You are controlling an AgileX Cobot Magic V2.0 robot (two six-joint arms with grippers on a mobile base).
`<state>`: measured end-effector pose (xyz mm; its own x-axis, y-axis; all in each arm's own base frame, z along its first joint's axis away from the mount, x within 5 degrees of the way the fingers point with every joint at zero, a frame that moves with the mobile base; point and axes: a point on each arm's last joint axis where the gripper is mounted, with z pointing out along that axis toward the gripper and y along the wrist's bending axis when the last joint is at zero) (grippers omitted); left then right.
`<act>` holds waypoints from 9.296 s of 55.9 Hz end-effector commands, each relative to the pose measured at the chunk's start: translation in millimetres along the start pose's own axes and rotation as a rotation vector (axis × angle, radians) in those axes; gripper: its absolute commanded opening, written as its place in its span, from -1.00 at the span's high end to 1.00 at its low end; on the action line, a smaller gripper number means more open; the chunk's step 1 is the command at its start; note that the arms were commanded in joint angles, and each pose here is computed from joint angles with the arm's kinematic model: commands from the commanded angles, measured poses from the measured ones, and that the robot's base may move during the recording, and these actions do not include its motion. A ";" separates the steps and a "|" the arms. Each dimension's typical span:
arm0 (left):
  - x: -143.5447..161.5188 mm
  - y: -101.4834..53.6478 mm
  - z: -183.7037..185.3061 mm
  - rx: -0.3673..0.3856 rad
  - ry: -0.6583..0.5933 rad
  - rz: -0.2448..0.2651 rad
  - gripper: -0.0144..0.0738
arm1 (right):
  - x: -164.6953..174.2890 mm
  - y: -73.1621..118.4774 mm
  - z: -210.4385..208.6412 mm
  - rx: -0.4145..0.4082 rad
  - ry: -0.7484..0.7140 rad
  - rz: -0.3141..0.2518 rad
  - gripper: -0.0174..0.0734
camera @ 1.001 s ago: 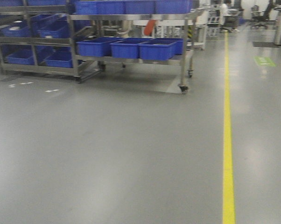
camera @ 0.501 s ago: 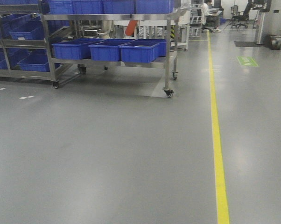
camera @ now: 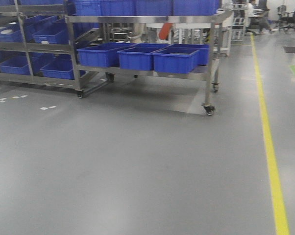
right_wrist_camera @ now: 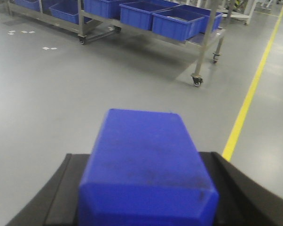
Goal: Pick and sort blue part to right shelf
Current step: 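Drive the base across the floor to the rack of blue bins, then position the base in front of the blue bins on the rack, then lower the left gripper into a blue bin and release its part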
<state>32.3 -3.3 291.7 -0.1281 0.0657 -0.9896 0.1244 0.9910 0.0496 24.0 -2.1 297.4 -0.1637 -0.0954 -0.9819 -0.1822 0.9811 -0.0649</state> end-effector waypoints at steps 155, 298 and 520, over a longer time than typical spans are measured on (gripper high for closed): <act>-16.7 0.7 -1.8 -0.003 -0.102 -0.007 -0.18 | -15.4 -0.5 -1.9 0.004 -0.098 -0.015 0.15; -16.7 0.7 -1.8 -0.003 -0.102 -0.007 -0.18 | -15.4 -0.5 -1.9 0.004 -0.098 -0.015 0.15; -29.9 -11.1 347.1 0.109 0.816 -0.110 -0.71 | -14.7 -0.7 -1.8 0.006 -0.091 -0.017 0.15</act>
<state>381.5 -56.7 227.8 -0.8758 0.0840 -0.4753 0.1451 0.9850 -0.0934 24.0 -2.1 297.2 -0.1654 -0.0957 -0.9816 -0.1821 0.9811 -0.0649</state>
